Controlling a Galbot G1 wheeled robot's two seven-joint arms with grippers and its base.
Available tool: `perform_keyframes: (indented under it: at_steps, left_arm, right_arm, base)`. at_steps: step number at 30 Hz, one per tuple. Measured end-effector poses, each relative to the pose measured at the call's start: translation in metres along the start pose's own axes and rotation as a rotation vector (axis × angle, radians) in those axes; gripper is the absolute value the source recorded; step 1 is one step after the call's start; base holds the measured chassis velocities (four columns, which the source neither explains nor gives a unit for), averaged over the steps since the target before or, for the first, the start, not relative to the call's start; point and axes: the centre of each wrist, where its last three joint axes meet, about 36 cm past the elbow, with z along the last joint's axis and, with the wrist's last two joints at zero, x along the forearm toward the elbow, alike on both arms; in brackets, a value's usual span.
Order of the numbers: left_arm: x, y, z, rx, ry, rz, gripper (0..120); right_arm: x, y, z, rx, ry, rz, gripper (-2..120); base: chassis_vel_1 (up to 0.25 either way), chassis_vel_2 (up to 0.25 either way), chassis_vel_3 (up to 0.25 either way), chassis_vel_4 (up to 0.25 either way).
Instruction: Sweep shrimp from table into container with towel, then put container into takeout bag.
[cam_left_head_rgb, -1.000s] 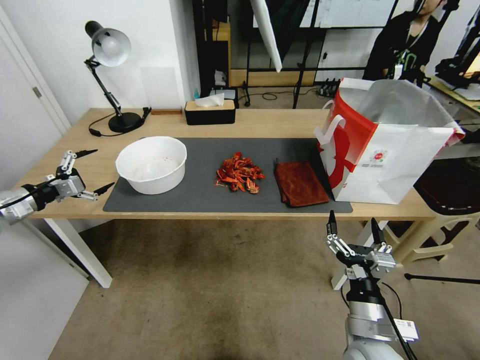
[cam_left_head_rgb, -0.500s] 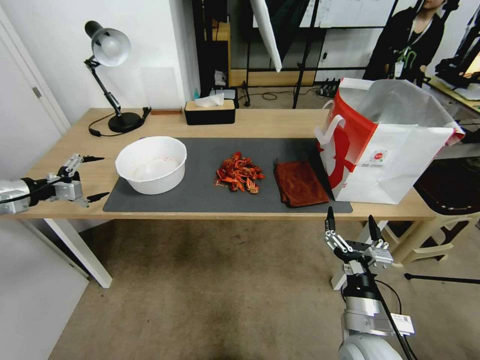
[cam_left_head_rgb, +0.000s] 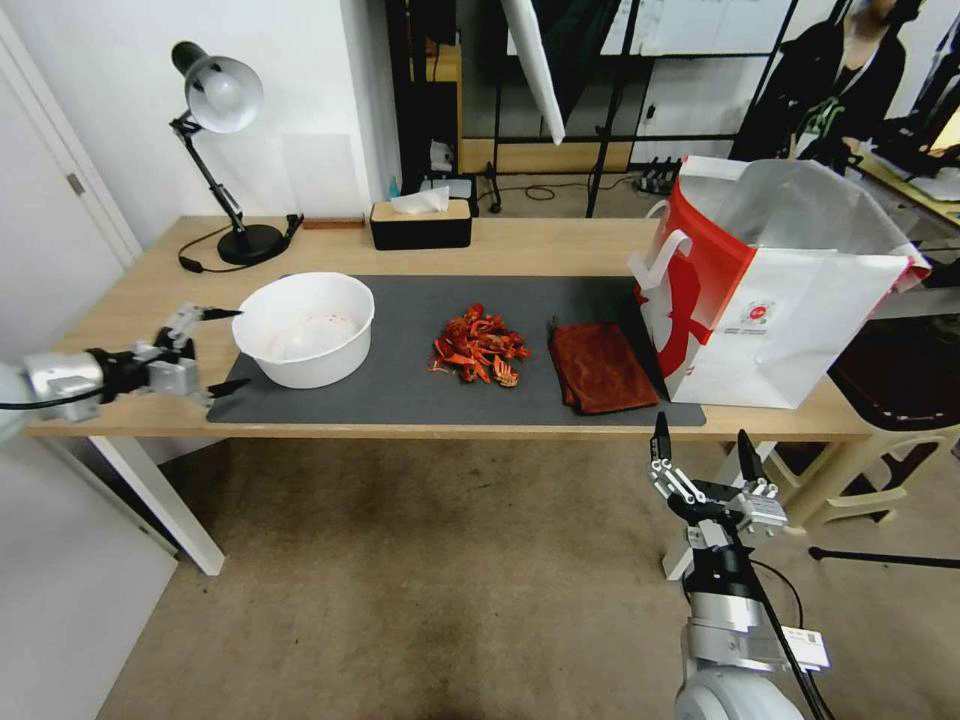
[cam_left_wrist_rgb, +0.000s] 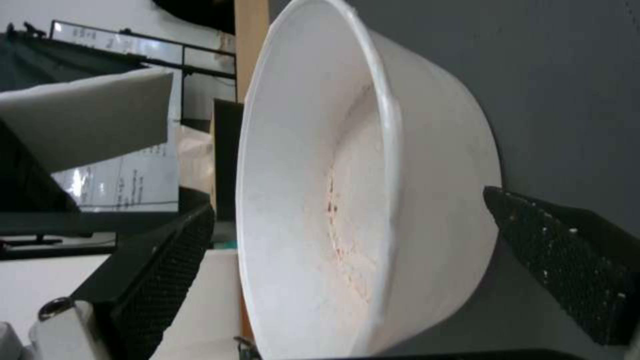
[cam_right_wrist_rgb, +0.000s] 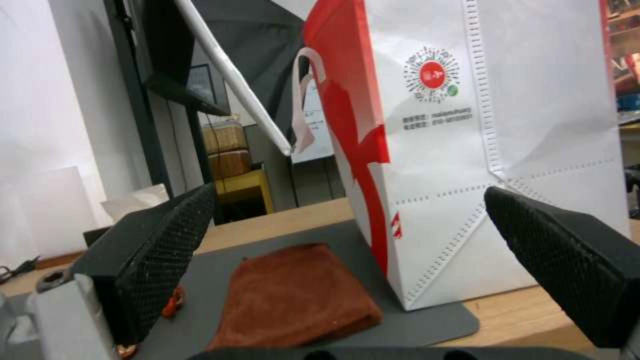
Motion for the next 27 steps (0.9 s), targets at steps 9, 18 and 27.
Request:
perform_keyframes:
  at_steps: [9,18,27]
  left_arm:
    - [0.001,0.03,0.008,-0.049,0.001,0.105,100]
    - [-0.011,0.051,0.009,-0.081,-0.011,0.133,100]
    - [-0.032,0.1,0.009,-0.184,-0.048,0.376,95]
  right_arm:
    - [0.0,0.0,0.0,-0.01,0.0,0.007,100]
    - [-0.002,0.001,0.003,-0.02,0.001,0.013,100]
    - [-0.002,-0.001,0.003,-0.026,0.001,0.025,100]
  base:
    - [0.0,0.0,0.0,0.0]
    - [0.0,0.0,0.0,0.0]
    - [0.0,0.0,0.0,0.0]
